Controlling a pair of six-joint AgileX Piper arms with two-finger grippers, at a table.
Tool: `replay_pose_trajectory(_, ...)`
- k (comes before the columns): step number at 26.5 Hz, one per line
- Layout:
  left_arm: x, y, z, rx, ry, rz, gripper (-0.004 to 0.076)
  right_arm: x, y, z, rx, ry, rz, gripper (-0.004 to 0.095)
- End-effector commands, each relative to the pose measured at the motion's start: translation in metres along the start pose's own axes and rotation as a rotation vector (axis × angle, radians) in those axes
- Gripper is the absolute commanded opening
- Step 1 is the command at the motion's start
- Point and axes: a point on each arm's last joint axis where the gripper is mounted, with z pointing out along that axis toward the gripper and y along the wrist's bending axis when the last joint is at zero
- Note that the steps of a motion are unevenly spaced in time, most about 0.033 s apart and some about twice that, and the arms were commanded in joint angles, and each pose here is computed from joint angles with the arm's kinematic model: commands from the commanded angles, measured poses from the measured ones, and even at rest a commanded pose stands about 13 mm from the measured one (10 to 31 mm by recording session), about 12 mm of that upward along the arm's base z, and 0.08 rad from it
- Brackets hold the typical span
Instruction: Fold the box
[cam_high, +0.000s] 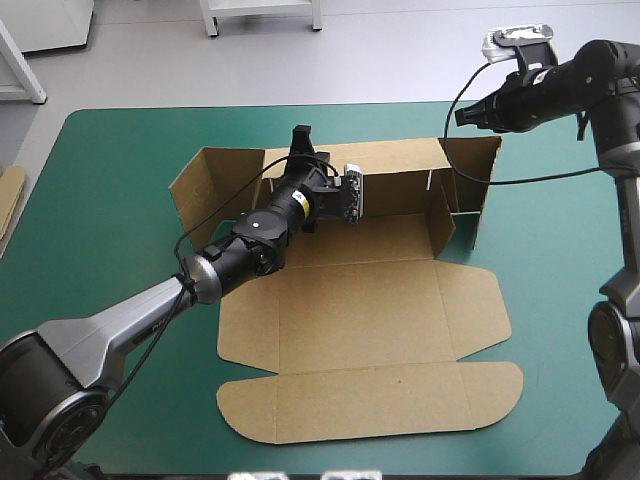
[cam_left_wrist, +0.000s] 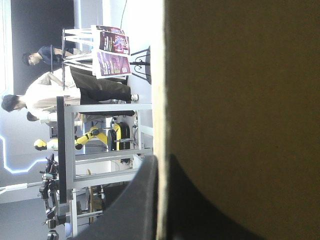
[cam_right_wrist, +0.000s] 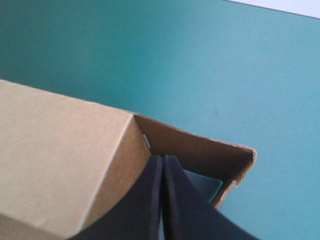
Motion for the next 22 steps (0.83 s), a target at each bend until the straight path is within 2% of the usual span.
replay_pose_trajectory(1, -0.003, 0.026, -0.018, -0.081, -0.022, -0.011, -0.0008, -0.017, -0.004, 0.008, 0.016, -0.079, 0.010, -0.0019)
replay_pose_trajectory(6, -0.003, 0.026, -0.018, -0.081, -0.020, -0.011, -0.0008, -0.034, -0.016, 0.037, 0.035, -0.129, 0.017, -0.0019)
replay_pose_trajectory(10, 0.000, 0.026, -0.018, -0.086, 0.004, -0.010, -0.0008, -0.039, -0.029, 0.057, 0.097, -0.143, 0.014, -0.0019)
replay_pose_trajectory(14, 0.000, 0.026, -0.018, -0.088, 0.006, -0.006, -0.0008, -0.040, -0.042, 0.066, 0.095, -0.157, 0.042, -0.0019)
replay_pose_trajectory(22, 0.000, 0.027, -0.018, -0.090, 0.004, 0.002, -0.0009, -0.029, -0.057, 0.076, 0.095, -0.065, 0.057, -0.0019)
